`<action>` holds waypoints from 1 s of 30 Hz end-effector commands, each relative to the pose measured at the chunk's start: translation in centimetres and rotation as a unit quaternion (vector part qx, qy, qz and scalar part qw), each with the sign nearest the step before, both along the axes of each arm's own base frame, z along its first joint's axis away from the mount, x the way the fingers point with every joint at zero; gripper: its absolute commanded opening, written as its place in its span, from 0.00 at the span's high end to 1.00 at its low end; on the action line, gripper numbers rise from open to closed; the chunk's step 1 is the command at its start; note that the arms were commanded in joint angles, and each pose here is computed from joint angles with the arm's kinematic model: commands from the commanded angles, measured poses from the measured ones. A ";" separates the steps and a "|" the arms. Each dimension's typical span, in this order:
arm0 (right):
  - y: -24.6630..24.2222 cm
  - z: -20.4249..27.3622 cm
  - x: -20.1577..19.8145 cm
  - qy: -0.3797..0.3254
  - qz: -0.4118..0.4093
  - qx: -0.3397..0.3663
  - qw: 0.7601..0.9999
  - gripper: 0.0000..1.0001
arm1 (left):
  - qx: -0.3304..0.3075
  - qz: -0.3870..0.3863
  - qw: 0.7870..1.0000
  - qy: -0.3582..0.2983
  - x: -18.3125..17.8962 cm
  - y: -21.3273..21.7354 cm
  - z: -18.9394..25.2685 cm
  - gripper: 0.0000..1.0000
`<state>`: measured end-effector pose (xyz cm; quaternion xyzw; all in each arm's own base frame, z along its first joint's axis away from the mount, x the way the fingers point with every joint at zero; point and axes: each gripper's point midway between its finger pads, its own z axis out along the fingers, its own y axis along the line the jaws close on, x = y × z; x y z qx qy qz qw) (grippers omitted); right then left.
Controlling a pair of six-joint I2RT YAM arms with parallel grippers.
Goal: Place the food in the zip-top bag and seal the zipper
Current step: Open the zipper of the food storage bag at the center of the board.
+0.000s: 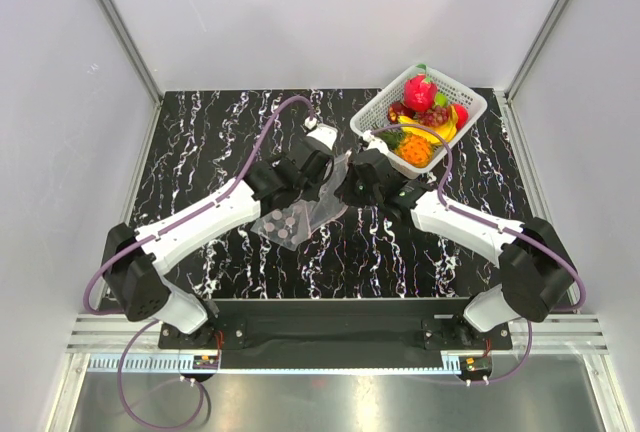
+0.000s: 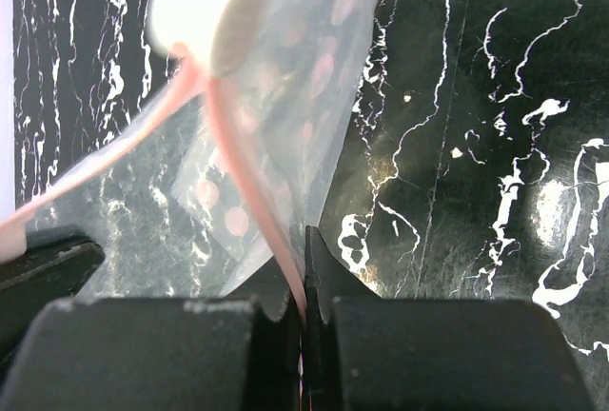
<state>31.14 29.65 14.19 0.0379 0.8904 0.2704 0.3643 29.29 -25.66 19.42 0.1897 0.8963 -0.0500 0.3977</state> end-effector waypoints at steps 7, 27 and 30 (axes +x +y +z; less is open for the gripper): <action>0.7 3.7 0.9 -0.046 0.021 0.019 0.999 1.00 | -0.012 -0.001 1.000 -0.018 0.8 -1.2 1.4 0.68; 0.7 4.5 0.7 -0.058 0.028 0.026 0.998 1.00 | 0.034 0.001 0.999 0.017 0.8 -1.1 -0.8 0.62; 0.5 4.2 0.5 -0.057 0.027 0.025 0.998 1.00 | 0.031 0.002 0.999 0.008 1.0 -0.9 -0.2 0.84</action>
